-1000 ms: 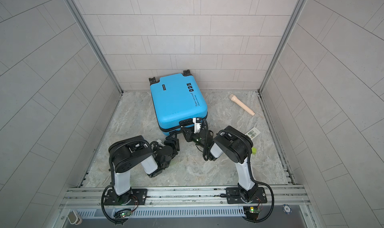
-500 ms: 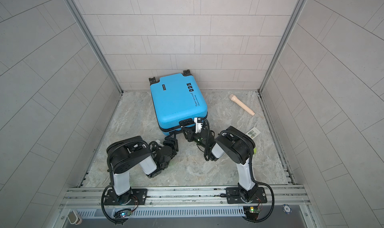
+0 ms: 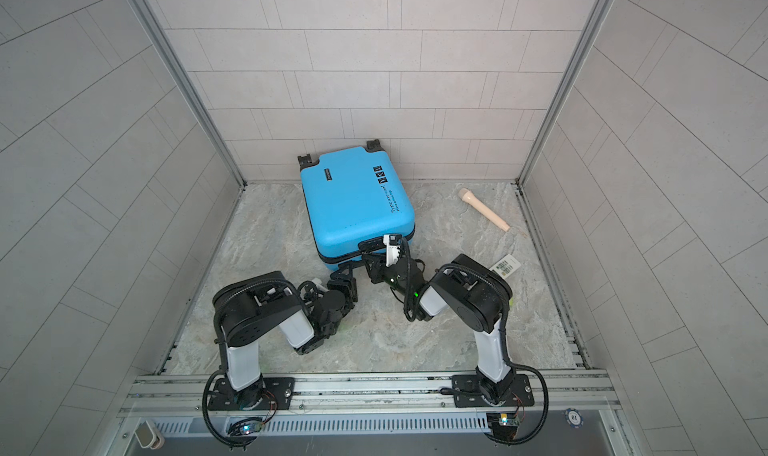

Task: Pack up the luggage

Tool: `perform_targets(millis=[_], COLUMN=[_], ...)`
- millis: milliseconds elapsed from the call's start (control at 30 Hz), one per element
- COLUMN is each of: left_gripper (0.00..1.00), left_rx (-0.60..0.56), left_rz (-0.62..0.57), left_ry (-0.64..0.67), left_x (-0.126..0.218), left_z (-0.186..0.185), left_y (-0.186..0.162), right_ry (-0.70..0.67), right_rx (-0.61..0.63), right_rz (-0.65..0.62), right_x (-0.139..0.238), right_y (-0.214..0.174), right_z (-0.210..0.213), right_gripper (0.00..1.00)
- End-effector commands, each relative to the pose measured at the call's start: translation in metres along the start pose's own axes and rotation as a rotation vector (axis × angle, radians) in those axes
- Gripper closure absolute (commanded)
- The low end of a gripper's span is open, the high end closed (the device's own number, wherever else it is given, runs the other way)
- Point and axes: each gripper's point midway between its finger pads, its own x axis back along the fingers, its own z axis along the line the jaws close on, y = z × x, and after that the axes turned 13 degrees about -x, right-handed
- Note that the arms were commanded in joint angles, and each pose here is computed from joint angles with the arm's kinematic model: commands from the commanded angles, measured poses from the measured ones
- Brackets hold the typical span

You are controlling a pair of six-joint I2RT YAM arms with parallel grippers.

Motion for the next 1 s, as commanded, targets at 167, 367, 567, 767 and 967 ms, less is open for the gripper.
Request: perform_targets(millis=[167, 367, 567, 767, 967], left_gripper=[0.31, 0.32, 0.32, 0.32, 0.31], left_rx=[-0.007, -0.005, -0.003, -0.002, -0.004], left_rz=[-0.005, -0.001, -0.001, -0.001, -0.006], left_ry=[0.013, 0.010, 0.008, 0.008, 0.011], left_x=[-0.001, -0.002, -0.002, -0.001, 0.002], left_z=[0.003, 0.002, 0.001, 0.001, 0.002], left_y=[0.001, 0.000, 0.000, 0.001, 0.004], right_ry=[-0.014, 0.001, 0.010, 0.014, 0.016], right_rx=[0.013, 0.017, 0.013, 0.000, -0.009], right_rz=[-0.011, -0.002, 0.001, -0.002, -0.022], right_x=[-0.010, -0.013, -0.017, -0.020, -0.022], right_y=[-0.001, -0.005, -0.007, -0.008, -0.008], right_z=[0.002, 0.008, 0.011, 0.012, 0.015], right_gripper=[0.77, 0.78, 0.80, 0.83, 0.83])
